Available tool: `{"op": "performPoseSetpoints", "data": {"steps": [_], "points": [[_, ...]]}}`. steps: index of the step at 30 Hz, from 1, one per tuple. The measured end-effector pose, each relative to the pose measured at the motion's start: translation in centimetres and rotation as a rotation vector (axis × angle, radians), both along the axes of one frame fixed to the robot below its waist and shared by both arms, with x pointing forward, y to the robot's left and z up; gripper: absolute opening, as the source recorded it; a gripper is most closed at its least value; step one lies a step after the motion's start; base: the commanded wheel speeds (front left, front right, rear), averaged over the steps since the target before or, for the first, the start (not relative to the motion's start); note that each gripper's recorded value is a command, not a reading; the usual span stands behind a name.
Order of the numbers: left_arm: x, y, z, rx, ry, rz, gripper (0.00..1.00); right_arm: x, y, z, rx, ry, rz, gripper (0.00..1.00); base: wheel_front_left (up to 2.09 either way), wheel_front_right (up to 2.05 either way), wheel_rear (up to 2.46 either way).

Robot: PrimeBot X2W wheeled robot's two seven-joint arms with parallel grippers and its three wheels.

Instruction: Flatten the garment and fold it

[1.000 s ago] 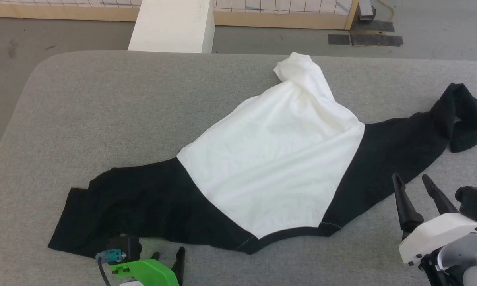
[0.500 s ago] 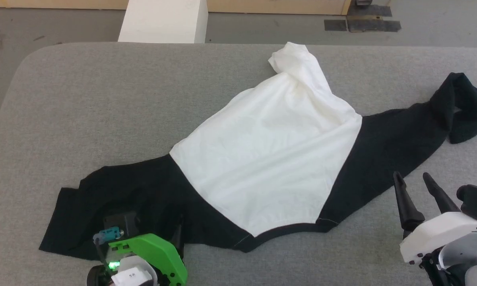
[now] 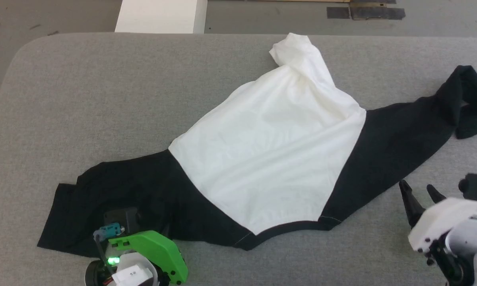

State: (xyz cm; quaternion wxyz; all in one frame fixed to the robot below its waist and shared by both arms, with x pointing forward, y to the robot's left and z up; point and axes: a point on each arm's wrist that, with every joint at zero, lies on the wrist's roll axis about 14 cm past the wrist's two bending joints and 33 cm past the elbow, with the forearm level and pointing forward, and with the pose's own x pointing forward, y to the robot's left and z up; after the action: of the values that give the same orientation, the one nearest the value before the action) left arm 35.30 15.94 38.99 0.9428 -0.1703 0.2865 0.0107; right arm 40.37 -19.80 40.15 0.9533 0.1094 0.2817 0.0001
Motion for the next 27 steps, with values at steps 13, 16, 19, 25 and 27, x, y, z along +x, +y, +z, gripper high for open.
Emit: {"op": "performPoseSetpoints", "data": {"steps": [13, 16, 19, 25, 27], "points": [[0.0, 0.2, -0.7, 0.004, 0.022, 0.010, 0.00, 4.2, 2.4, -3.0, 0.062, 0.223, 0.062, 1.00, 0.00, 0.00, 0.00], [0.0, 0.3, -0.8, 0.005, 0.019, 0.014, 0.00, 4.9, 2.7, -2.8, 0.063, 0.217, 0.071, 0.01, 0.00, 0.00, 0.00], [0.0, 0.2, -0.7, 0.003, 0.016, 0.008, 0.00, 5.2, 2.9, -2.5, 0.069, 0.191, 0.068, 0.00, 0.00, 0.00, 0.00], [0.5, -0.5, 0.9, -0.013, -0.046, -0.031, 0.00, 4.6, 3.0, -0.6, 0.090, 0.104, 0.060, 0.00, 0.00, 0.00, 0.00], [1.2, -1.1, 2.8, -0.058, -0.110, -0.054, 0.00, 4.5, 2.8, 0.9, 0.081, 0.056, 0.063, 0.00, 0.00, 0.00, 0.00]]}}
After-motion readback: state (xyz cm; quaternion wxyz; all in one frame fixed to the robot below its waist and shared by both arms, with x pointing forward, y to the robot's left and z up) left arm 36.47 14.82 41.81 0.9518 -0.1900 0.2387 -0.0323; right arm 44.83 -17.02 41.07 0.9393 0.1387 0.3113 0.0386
